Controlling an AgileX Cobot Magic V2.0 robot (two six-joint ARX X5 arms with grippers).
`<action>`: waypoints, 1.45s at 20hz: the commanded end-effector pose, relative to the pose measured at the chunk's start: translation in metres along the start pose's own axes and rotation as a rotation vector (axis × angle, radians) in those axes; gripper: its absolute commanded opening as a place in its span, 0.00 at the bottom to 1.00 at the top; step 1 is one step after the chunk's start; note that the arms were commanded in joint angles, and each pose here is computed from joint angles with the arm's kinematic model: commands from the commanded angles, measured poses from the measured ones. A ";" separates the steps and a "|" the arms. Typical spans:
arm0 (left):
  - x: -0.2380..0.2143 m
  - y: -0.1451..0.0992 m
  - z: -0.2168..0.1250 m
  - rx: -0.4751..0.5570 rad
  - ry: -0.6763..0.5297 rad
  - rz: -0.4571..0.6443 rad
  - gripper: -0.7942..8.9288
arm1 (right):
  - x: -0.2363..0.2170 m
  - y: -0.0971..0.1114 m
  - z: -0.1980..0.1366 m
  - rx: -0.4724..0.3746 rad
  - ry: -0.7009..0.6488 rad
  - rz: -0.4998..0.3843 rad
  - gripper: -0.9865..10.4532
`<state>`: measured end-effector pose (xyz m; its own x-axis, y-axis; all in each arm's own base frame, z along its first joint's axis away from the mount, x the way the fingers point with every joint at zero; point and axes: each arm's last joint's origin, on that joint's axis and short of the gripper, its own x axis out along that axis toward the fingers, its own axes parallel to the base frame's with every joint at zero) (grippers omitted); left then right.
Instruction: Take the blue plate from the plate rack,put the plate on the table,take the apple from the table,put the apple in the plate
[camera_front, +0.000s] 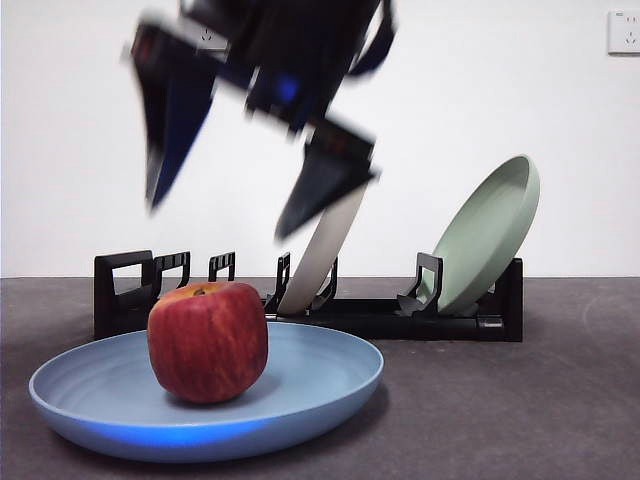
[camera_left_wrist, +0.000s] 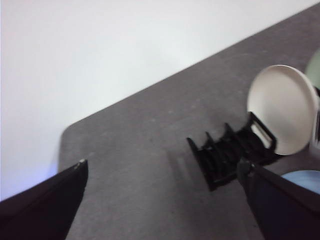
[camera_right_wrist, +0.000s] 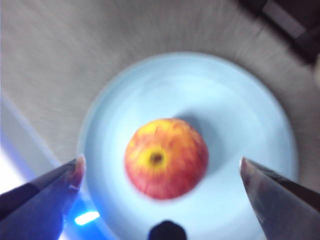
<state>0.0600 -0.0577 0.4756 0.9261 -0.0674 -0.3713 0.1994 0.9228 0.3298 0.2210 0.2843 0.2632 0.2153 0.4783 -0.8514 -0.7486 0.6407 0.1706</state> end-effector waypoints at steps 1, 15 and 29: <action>0.001 -0.003 -0.001 0.003 0.024 -0.062 0.60 | -0.049 0.000 -0.002 0.003 -0.100 -0.003 0.56; 0.037 -0.061 0.030 0.164 0.015 -0.376 0.07 | -0.237 -0.011 -0.086 0.048 -0.461 -0.320 0.08; 0.064 -0.054 -0.088 -0.097 -0.049 -0.275 0.07 | -0.172 -0.026 -0.161 0.081 -0.477 -0.315 0.08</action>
<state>0.0812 -0.0796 0.3672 0.8560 -0.3420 -0.3877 0.4288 0.8887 0.1626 0.1012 0.0883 0.3339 0.7010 0.4699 -0.5364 -0.5628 0.8265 -0.0114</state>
